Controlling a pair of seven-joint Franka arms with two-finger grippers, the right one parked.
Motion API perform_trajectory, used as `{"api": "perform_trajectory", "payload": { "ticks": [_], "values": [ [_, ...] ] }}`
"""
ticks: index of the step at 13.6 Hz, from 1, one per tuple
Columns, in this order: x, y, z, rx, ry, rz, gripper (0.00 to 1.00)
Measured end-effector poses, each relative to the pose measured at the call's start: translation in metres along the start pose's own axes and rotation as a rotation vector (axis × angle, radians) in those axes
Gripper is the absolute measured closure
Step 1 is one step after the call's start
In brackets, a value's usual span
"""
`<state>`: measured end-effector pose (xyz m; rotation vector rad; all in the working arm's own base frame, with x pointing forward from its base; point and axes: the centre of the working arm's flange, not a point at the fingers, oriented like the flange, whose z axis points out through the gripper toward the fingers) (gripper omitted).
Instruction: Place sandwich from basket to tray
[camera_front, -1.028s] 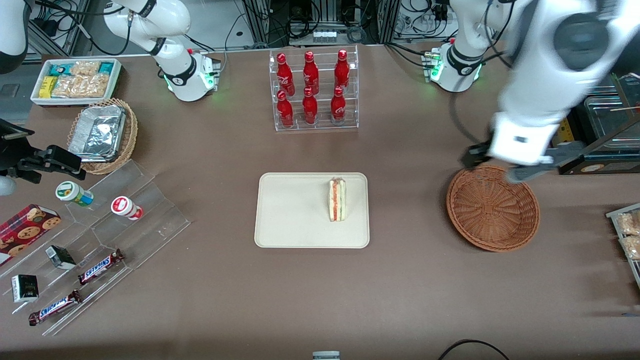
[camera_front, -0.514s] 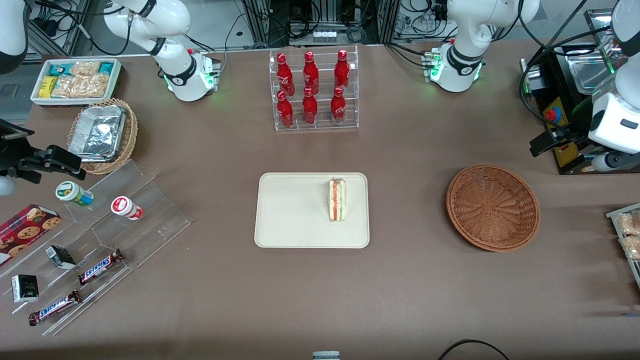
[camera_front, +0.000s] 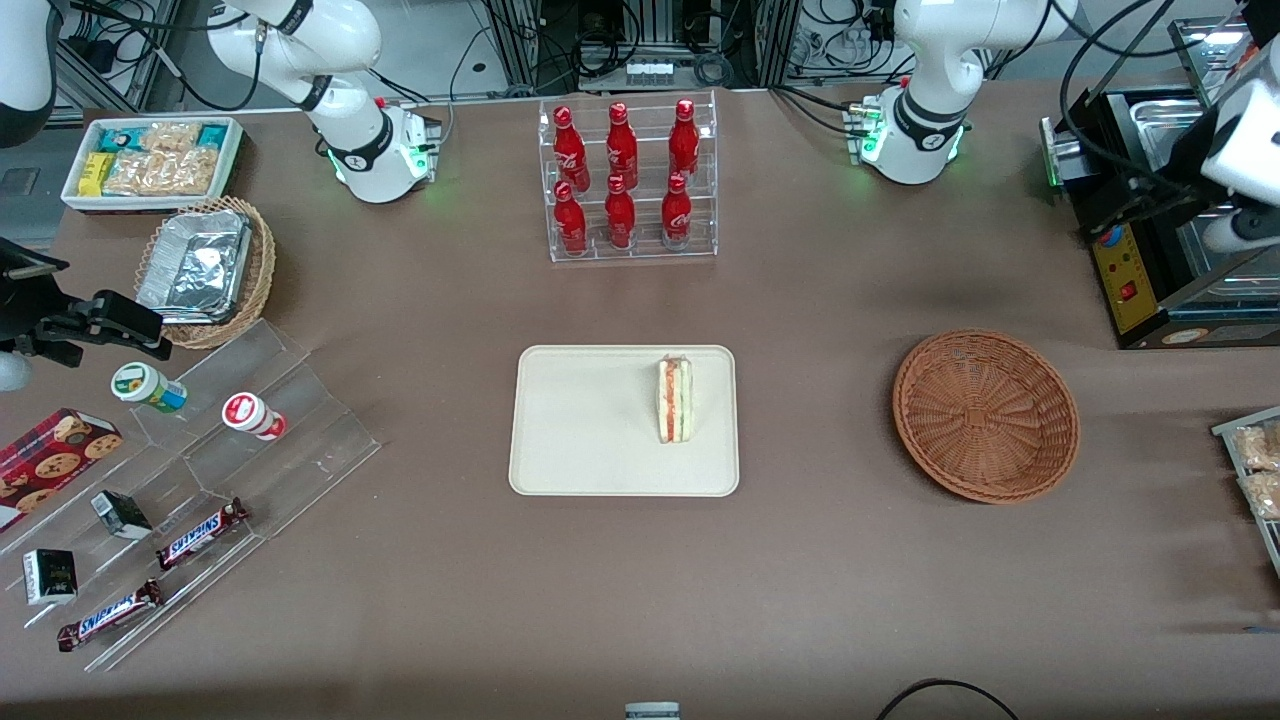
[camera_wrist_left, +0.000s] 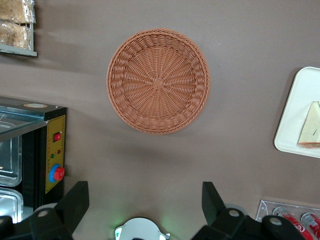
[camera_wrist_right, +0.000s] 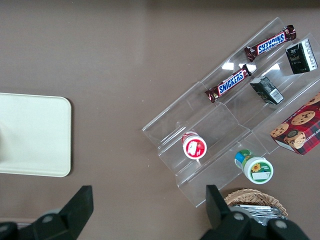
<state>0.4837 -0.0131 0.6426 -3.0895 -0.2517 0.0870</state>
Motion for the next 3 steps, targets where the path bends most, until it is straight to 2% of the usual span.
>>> {"api": "perform_trajectory", "payload": {
  "ticks": [3],
  "values": [
    [-0.0009, 0.0039, 0.0005, -0.010, -0.003, 0.030, 0.00]
  ]
}}
